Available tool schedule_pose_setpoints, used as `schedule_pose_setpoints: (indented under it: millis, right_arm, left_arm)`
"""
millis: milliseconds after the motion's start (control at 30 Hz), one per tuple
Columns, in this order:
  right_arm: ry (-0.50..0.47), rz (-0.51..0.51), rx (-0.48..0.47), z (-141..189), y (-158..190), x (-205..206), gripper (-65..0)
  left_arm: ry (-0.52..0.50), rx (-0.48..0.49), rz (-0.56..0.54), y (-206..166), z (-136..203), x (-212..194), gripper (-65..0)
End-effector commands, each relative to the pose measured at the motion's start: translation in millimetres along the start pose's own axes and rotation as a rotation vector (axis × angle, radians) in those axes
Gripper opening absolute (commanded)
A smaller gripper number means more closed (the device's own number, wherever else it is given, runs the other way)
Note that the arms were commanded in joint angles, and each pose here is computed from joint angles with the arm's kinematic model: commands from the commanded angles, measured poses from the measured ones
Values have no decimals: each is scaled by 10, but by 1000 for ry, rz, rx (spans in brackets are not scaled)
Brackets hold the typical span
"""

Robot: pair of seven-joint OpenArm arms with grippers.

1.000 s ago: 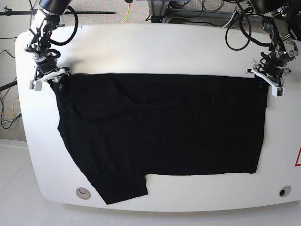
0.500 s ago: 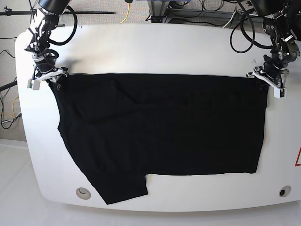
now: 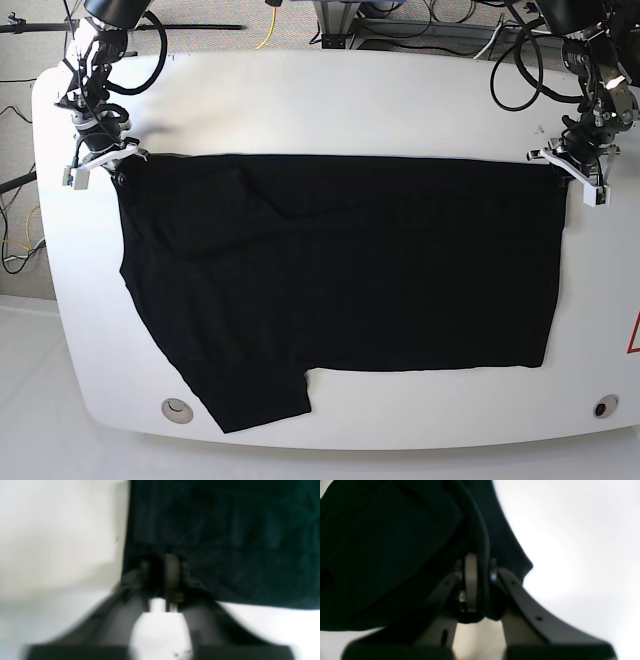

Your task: Fold the T-shirt properly

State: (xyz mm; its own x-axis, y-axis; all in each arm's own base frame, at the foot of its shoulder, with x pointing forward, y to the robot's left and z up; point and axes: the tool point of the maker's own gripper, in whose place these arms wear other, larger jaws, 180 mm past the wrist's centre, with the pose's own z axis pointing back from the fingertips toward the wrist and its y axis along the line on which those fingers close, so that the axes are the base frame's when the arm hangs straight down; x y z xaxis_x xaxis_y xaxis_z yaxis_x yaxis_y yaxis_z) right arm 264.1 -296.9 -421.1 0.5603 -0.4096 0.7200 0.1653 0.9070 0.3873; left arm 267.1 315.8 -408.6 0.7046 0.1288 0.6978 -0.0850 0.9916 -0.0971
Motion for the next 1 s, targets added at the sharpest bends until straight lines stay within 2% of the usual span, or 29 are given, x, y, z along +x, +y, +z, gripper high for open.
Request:
schedule_pose_setpoints:
  millis: [0,100,267,400,600,667,867,967]
  right_arm:
    - [-26,27,0,24,-24,141,-650]
    - [-28,27,1,29,-25,149,-650]
    - [-32,23,0,32,-40,160,-650]
    - [-34,18,0,27,-33,161,-650]
    - [-36,15,1,28,-33,167,-650]
    - [-26,13,4,26,-22,137,-650]
    - [-31,9,7,29,-14,147,-650]
    - [-21,14,3,26,-16,118,-650]
  left_arm:
    - [-52,11,-9,57,36,182,-650]
    - [-51,15,-13,66,46,181,-638]
    - [-74,20,-10,88,44,234,-474]
    - [-115,37,-15,131,51,316,-402]
    - [-131,53,7,212,65,371,-367]
    - [-115,61,9,273,94,398,-338]
    - [-102,76,17,352,119,406,-322]
    - [-90,79,13,362,137,371,-294]
